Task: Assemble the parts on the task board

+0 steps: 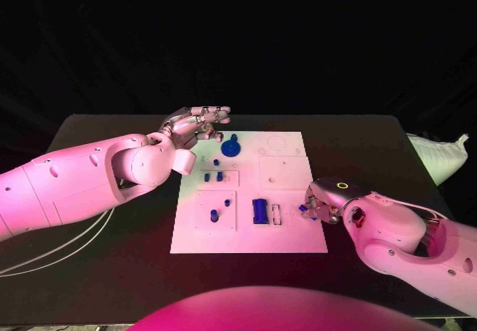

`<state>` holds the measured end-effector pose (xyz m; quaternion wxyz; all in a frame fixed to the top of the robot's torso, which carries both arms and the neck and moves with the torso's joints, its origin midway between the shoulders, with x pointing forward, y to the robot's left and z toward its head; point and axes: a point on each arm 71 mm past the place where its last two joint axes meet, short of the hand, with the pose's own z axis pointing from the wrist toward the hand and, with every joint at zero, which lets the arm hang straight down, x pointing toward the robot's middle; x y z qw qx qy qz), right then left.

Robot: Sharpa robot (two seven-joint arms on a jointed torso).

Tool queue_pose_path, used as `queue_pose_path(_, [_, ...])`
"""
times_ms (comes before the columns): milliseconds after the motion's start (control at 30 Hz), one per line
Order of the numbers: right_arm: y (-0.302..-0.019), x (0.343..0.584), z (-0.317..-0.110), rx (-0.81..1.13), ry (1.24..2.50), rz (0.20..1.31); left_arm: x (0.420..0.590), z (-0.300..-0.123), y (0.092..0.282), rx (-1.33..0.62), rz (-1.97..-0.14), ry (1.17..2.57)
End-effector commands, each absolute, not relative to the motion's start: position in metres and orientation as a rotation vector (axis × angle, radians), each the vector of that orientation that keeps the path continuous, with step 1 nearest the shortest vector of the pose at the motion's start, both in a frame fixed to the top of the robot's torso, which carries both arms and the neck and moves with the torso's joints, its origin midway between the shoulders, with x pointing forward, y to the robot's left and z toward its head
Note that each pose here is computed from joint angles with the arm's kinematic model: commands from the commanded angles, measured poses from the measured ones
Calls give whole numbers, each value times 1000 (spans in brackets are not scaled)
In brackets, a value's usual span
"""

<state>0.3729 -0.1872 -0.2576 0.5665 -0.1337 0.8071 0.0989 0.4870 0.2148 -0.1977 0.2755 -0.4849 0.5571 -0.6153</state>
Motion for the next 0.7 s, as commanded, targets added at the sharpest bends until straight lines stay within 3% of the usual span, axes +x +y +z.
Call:
queue_pose_path(33, [-198, 363, -286, -427, 2031, 99, 486, -197, 212, -1285, -1679, 1512])
queue_pose_path(167, [-195, 363, -282, -320, 2001, 181, 486, -197, 211, -1279, -1681, 1517])
queue_pose_path(433, [-190, 362, -265, 73, 1938, 424, 486, -197, 210, -1273, -1683, 1523])
queue_pose_path(700, [-183, 360, -255, 327, 1895, 562, 486, -197, 209, -1271, -1688, 1530])
